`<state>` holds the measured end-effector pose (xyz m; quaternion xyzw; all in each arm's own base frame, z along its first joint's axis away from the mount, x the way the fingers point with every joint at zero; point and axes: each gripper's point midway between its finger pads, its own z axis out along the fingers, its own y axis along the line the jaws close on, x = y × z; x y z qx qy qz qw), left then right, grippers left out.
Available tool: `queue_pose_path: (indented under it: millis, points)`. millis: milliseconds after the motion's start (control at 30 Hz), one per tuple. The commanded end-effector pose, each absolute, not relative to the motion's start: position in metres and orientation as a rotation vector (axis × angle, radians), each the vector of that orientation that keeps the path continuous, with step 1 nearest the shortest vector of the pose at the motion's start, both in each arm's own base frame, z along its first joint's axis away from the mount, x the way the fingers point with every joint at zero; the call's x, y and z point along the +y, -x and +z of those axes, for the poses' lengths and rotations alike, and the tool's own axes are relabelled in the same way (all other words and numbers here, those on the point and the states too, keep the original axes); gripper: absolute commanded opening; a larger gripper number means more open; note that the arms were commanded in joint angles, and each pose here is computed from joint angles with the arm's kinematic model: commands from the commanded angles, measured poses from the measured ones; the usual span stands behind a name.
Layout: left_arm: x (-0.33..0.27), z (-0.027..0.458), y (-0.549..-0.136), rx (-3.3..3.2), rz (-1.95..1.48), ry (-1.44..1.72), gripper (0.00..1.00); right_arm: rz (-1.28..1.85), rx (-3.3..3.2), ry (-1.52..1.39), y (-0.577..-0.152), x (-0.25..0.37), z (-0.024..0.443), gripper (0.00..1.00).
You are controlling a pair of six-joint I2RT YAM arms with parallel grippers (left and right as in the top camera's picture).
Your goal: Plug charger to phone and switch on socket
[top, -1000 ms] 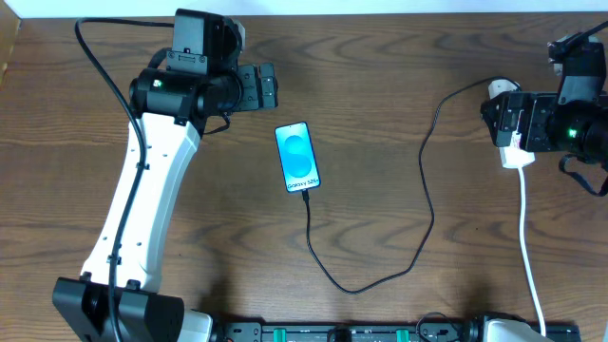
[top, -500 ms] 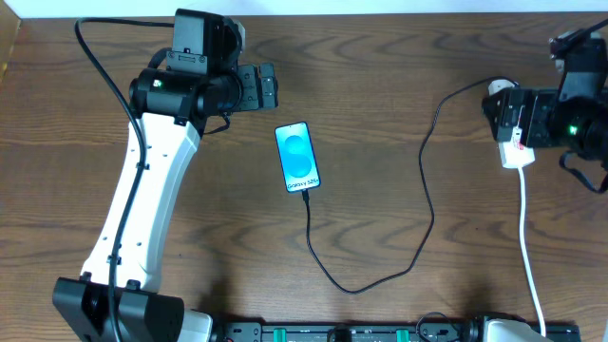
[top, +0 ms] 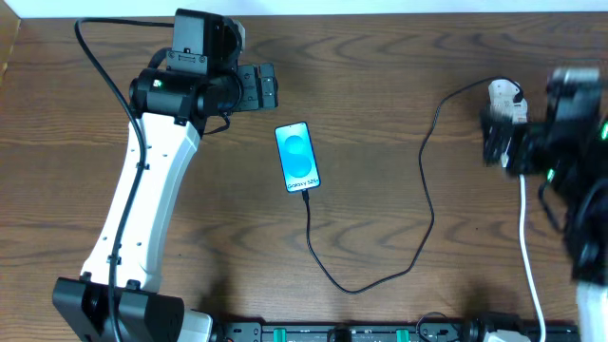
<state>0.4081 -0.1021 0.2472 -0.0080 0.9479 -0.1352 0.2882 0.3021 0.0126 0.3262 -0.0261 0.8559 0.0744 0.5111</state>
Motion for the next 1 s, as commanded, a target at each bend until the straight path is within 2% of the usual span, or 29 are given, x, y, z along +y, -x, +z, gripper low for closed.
queue_pose_path:
  millis: [0,300,967]
  points:
    - [-0.098,0.254,-0.407,2.514,-0.344,0.024,0.98,0.177,2.012,0.082,-0.284,0.017,0.303,0.99]
    - [-0.098,0.254,-0.407,2.514,-0.344,0.024,0.98,0.128,1.724,0.114,-0.258,0.018,0.255,0.99]
    - [-0.098,0.254,-0.407,2.514,-0.344,0.024,0.98,0.073,1.593,0.080,-0.246,0.019,0.169,0.99]
